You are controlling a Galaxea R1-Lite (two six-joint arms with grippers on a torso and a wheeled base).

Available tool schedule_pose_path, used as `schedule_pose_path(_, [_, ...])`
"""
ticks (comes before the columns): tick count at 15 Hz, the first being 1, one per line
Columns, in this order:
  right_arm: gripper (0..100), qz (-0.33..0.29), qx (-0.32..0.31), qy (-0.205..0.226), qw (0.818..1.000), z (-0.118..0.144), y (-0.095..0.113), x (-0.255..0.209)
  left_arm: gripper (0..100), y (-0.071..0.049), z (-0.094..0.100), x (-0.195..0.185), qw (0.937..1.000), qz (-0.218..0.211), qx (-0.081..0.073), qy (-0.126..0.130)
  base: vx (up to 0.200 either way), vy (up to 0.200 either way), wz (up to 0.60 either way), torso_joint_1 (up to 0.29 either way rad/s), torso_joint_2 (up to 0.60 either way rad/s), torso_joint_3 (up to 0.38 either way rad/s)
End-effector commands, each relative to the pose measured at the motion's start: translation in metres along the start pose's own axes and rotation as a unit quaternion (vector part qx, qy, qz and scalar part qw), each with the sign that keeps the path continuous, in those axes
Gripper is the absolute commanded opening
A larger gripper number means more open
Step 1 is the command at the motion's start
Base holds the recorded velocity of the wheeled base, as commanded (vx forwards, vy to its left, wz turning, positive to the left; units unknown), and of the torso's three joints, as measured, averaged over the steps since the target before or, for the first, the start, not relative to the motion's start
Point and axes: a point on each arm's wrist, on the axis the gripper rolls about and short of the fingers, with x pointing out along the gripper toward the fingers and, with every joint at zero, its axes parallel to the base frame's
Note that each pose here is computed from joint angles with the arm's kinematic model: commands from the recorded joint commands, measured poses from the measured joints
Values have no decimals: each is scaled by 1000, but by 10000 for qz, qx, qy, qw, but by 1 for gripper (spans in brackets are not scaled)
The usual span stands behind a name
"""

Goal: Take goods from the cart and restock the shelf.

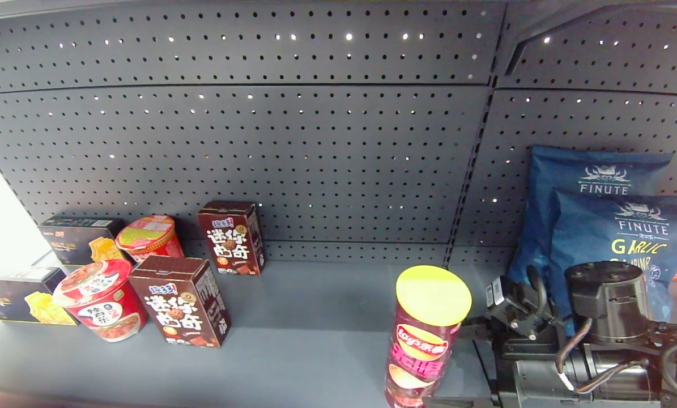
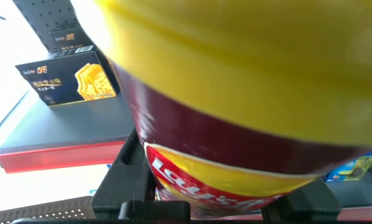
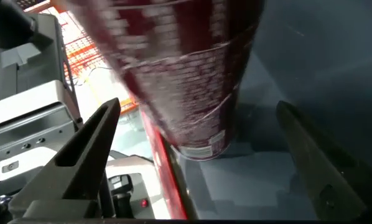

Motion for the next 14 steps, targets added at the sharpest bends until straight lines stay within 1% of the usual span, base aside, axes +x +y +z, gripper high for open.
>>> schedule_pose_path(1, [100, -19, 43, 39, 10000, -1, -5, 5, 0, 0, 0, 0, 10000, 2, 1, -1, 0, 0, 0, 0, 0, 0])
schedule_pose_path(7, [100, -236, 157, 60, 9996, -5, -16, 0, 0, 0, 0, 0, 10000, 3, -14, -8, 0, 0, 0, 0, 0, 0])
schedule_pose_path(14, [100, -258, 190, 80, 9995, -7, -17, -1, 0, 0, -2, 1, 10000, 15, -22, 24, 0, 0, 0, 0, 0, 0])
